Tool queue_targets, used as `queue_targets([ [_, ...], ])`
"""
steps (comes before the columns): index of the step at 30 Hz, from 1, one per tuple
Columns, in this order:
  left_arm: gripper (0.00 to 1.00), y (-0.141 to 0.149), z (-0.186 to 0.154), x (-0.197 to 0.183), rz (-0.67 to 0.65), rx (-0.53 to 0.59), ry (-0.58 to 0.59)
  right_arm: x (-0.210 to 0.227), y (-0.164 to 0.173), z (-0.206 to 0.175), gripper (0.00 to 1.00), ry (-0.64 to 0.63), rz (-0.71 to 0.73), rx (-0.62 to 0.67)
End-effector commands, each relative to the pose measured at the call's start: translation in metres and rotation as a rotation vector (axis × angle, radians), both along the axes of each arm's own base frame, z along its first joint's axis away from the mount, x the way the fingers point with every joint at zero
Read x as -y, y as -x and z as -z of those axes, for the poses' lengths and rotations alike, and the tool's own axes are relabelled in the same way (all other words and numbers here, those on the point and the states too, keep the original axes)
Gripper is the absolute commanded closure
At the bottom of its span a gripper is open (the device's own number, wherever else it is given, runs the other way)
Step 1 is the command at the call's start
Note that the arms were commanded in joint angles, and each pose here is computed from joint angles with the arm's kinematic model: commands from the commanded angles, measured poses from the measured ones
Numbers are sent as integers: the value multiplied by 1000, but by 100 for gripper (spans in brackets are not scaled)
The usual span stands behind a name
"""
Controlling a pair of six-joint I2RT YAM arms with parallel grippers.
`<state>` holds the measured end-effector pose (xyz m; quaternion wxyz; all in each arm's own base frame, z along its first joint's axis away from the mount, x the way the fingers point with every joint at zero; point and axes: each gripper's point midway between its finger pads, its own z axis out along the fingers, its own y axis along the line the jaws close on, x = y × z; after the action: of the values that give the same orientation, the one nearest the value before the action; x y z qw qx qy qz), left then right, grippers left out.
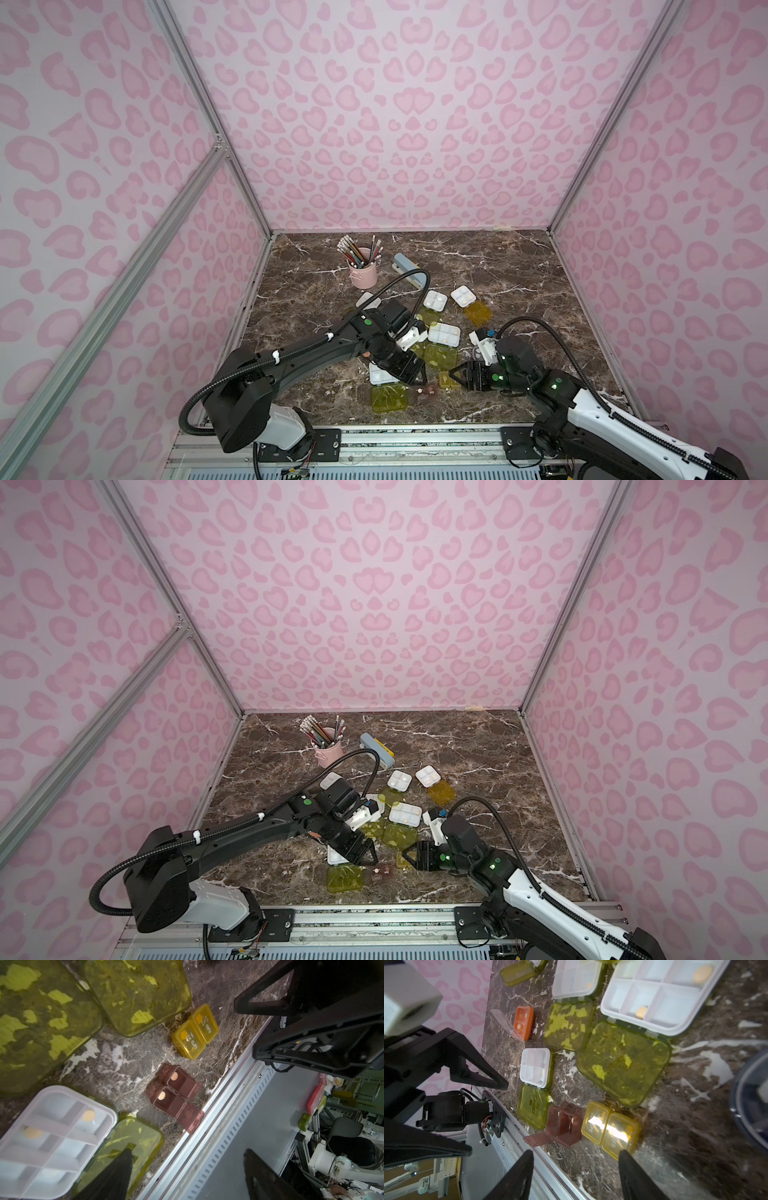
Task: Close pillboxes
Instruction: Close the lid on the pillbox.
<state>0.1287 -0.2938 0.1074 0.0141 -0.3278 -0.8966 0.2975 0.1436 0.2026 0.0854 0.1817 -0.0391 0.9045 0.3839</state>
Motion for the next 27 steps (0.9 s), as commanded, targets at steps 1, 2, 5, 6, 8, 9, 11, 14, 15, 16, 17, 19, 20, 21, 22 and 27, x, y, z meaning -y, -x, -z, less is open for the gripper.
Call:
queue_targets([
  [1,15,0,2,12,48,23,11,3,-2,6,34,-10,48,-14],
  [2,14,0,4,14,56,24,8,4,-2,7,34,-11,51,-16],
  [5,14,1,11,21,76,23,-10,6,-1,9,34,1,59,-19],
  [6,15,1,13,23,82,22,-16,7,-1,11,34,7,60,-21],
  [8,15,1,17,28,95,25,-29,7,-1,13,34,14,60,-24],
  [9,15,1,20,30,102,22,-34,7,-1,14,34,17,59,-25],
  [11,15,1,23,33,111,19,-43,7,-1,15,34,18,60,-27],
  [14,16,-1,28,36,114,14,-58,7,-2,17,33,19,62,-28],
  [15,16,-1,30,36,116,11,-64,7,-2,17,33,19,62,-28],
  [16,16,-1,32,36,118,11,-68,8,-2,18,33,23,64,-28],
  [17,16,-1,33,37,120,7,-70,9,-2,19,33,26,66,-29],
  [19,16,-1,36,38,124,5,-75,9,-2,20,33,28,68,-29],
  [20,16,-1,37,38,126,3,-76,9,-2,20,33,27,68,-28],
  [21,16,-1,38,39,127,3,-77,9,-2,21,33,28,68,-29],
  [22,16,-2,38,40,128,3,-77,9,-2,21,33,27,69,-29],
  [27,16,-4,43,45,129,-1,-75,9,-2,20,33,22,70,-25],
])
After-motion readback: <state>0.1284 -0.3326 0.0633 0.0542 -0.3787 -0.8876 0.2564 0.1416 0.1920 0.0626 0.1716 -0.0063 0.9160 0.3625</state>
